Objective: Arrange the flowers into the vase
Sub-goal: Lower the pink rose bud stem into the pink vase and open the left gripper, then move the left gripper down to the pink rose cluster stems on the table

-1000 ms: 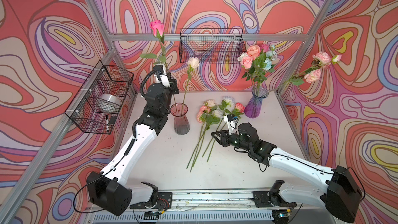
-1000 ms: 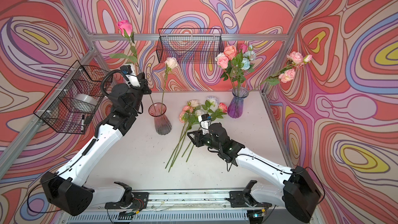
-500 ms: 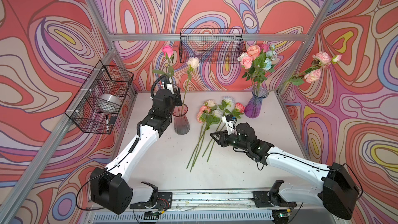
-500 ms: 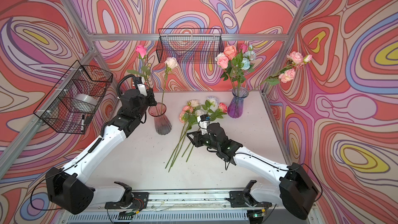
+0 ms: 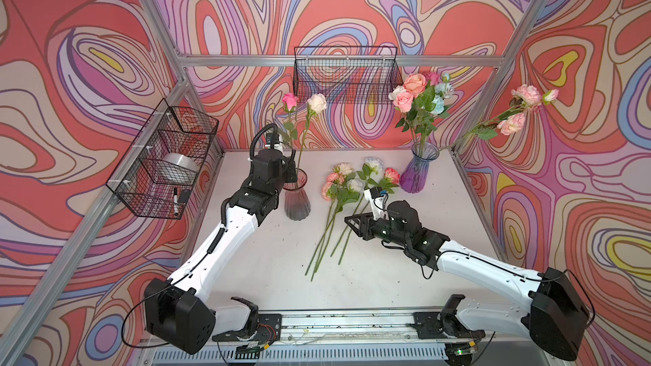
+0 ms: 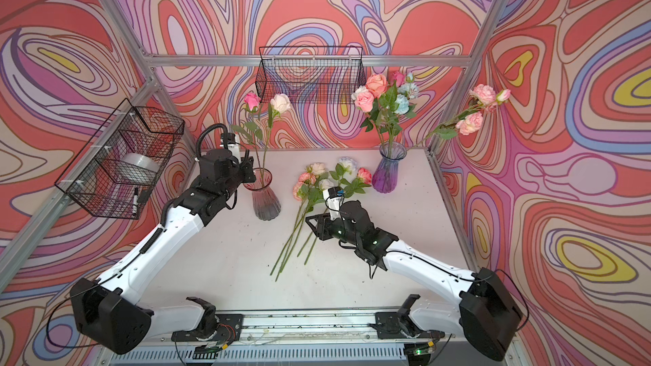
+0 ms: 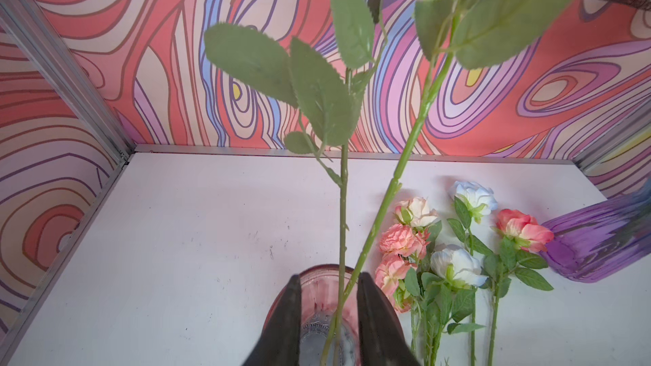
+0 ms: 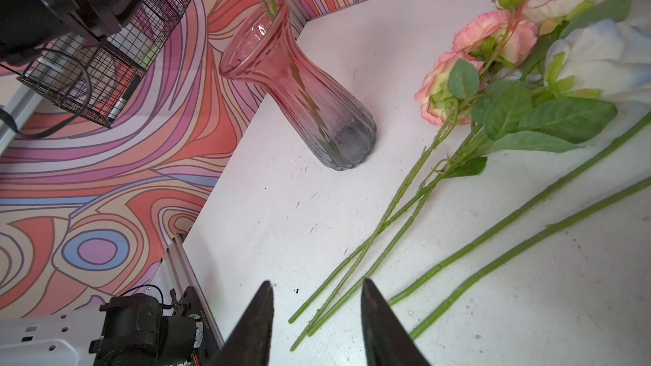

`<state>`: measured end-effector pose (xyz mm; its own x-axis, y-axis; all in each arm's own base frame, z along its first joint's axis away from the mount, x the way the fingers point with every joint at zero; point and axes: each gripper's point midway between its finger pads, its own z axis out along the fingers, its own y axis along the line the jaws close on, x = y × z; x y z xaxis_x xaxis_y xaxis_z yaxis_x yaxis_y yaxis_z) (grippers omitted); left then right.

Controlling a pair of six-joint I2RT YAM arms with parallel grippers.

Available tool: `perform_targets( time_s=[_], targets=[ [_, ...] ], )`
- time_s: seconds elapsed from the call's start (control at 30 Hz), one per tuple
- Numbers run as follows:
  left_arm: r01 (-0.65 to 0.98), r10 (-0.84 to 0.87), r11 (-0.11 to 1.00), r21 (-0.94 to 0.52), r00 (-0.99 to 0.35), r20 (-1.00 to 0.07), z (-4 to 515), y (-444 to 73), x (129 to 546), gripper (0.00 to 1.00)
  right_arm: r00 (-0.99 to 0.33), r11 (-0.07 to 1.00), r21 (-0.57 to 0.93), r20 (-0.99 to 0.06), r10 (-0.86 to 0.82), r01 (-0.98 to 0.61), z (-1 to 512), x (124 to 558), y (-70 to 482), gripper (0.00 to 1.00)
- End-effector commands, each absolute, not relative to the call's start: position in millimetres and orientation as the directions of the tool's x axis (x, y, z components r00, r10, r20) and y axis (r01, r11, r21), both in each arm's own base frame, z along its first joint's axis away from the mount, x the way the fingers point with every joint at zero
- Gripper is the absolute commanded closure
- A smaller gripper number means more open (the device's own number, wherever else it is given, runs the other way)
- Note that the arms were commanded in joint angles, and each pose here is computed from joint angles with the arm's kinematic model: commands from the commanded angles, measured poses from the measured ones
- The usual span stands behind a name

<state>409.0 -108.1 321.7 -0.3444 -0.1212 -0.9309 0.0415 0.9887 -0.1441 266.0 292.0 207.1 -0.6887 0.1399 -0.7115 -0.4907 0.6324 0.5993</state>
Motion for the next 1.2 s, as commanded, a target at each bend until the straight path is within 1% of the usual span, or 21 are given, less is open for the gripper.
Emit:
perform_targets(
  time_s=[0.0, 0.1, 0.17, 0.2, 0.3, 0.4, 0.47, 0.57, 0.7, 0.83, 0.93, 1.17],
  targets=[
    [0.04, -0.144, 0.985, -0.168, -0.34, -0.929, 332, -100, 390, 0.69, -0.67, 0.634, 0.59, -0.727, 0.148, -0.5, 214, 266, 290, 0.58],
    [0.045, -0.153, 0.982, -0.184, -0.379, -0.913, 331, -98, 372, 0.63, -0.663, 0.655, 0.578, -0.732, 0.153, -0.487, 212, 268, 285, 0.58],
    [0.058, -0.159, 0.977, -0.203, -0.427, -0.89, 322, -99, 360, 0.62, -0.653, 0.694, 0.569, -0.734, 0.185, -0.442, 208, 273, 275, 0.59],
    [0.076, -0.153, 0.975, -0.211, -0.463, -0.873, 315, -103, 353, 0.62, -0.645, 0.727, 0.562, -0.733, 0.216, -0.394, 203, 278, 266, 0.58],
    [0.123, -0.126, 0.964, -0.234, -0.564, -0.816, 289, -115, 331, 0.66, -0.598, 0.819, 0.535, -0.732, 0.327, -0.206, 190, 290, 227, 0.59],
    [0.175, -0.032, 0.967, -0.184, -0.635, -0.772, 258, -135, 308, 0.72, -0.547, 0.861, 0.508, -0.726, 0.416, -0.018, 176, 295, 189, 0.57],
    [0.204, 0.039, 0.97, -0.13, -0.662, -0.749, 241, -148, 295, 0.73, -0.537, 0.864, 0.502, -0.718, 0.442, 0.039, 168, 296, 177, 0.59],
    [0.265, 0.112, 0.958, -0.111, -0.699, -0.706, 214, -174, 282, 0.74, -0.55, 0.861, 0.501, -0.699, 0.458, 0.08, 156, 298, 171, 0.6],
    [0.272, 0.151, 0.958, -0.093, -0.751, -0.643, 178, -196, 286, 0.74, -0.59, 0.849, 0.521, -0.66, 0.464, 0.085, 145, 299, 178, 0.64],
    [0.256, 0.156, 0.963, -0.09, -0.792, -0.59, 146, -217, 303, 0.75, -0.596, 0.847, 0.526, -0.655, 0.464, 0.081, 144, 300, 179, 0.66],
    [0.243, 0.167, 0.968, -0.061, -0.808, -0.565, 125, -229, 320, 0.75, -0.598, 0.85, 0.522, -0.66, 0.455, 0.071, 145, 299, 179, 0.66],
    [0.212, 0.202, 0.976, 0.042, -0.826, -0.527, 93, -243, 354, 0.68, -0.604, 0.855, 0.517, -0.671, 0.43, 0.034, 147, 296, 180, 0.65]
  ],
)
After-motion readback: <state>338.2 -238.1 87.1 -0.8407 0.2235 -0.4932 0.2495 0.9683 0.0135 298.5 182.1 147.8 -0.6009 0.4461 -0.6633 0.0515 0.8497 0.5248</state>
